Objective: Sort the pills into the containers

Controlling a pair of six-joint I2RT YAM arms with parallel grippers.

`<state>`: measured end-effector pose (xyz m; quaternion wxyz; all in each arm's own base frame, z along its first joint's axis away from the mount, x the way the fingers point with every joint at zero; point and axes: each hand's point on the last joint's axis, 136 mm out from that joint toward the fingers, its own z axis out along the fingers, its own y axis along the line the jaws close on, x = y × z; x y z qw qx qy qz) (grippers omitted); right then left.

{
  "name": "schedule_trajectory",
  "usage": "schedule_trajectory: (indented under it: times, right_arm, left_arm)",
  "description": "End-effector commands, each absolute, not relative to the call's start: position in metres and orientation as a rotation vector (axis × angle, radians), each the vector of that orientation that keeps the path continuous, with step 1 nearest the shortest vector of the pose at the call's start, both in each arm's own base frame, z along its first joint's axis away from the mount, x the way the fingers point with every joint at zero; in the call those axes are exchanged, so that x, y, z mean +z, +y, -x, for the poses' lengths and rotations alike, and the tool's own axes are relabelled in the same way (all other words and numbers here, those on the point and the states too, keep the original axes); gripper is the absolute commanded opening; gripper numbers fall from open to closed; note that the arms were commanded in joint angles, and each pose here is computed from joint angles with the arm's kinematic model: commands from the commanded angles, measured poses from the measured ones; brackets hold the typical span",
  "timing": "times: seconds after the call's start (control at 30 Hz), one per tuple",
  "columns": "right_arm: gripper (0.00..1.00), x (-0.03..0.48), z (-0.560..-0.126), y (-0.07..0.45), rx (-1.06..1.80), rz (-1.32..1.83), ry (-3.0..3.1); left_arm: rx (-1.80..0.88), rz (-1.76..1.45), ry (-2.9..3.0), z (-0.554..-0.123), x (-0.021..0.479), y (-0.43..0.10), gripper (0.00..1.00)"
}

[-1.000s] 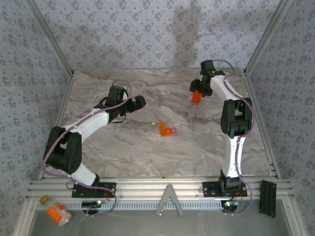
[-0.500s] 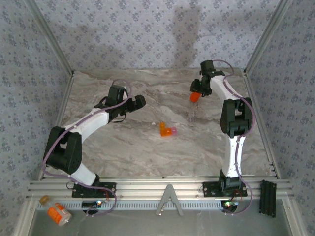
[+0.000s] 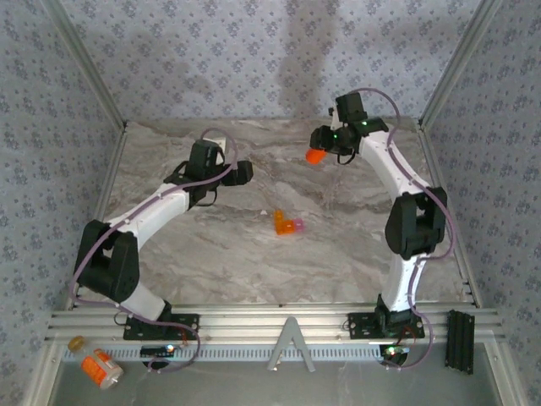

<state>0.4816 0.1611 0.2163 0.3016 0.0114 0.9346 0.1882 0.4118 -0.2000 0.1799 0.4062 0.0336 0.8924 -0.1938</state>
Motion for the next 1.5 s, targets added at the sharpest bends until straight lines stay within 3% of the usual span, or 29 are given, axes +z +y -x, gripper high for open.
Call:
schedule_trajectory:
  times: [0.0,0.2,0.4,0.7,1.47]
  right_arm:
    - [0.41,0.252,-0.456,0.174,0.606,0.005,2.448]
    - [0.41,0.284,-0.426,0.198,0.77,0.117,2.411]
    - [0.41,0.298,-0.394,0.224,0.975,0.258,2.387]
    - [0.41,0.302,-0.365,0.254,1.113,0.38,2.4]
    - [0.41,0.281,-0.332,0.302,1.131,0.591,2.478]
  left_arm:
    - [-0.361,-0.147,2.146,-0.421,0.213,-0.188,1.0]
    - [-0.396,-0.369,2.136,-0.414,0.213,-0.205,0.99]
    - [-0.619,-0.683,1.937,-0.373,0.232,-0.244,0.94]
    - [-0.713,-0.976,1.569,-0.323,0.244,-0.285,0.93]
    - [-0.829,-1.06,1.462,-0.314,0.247,-0.307,0.9]
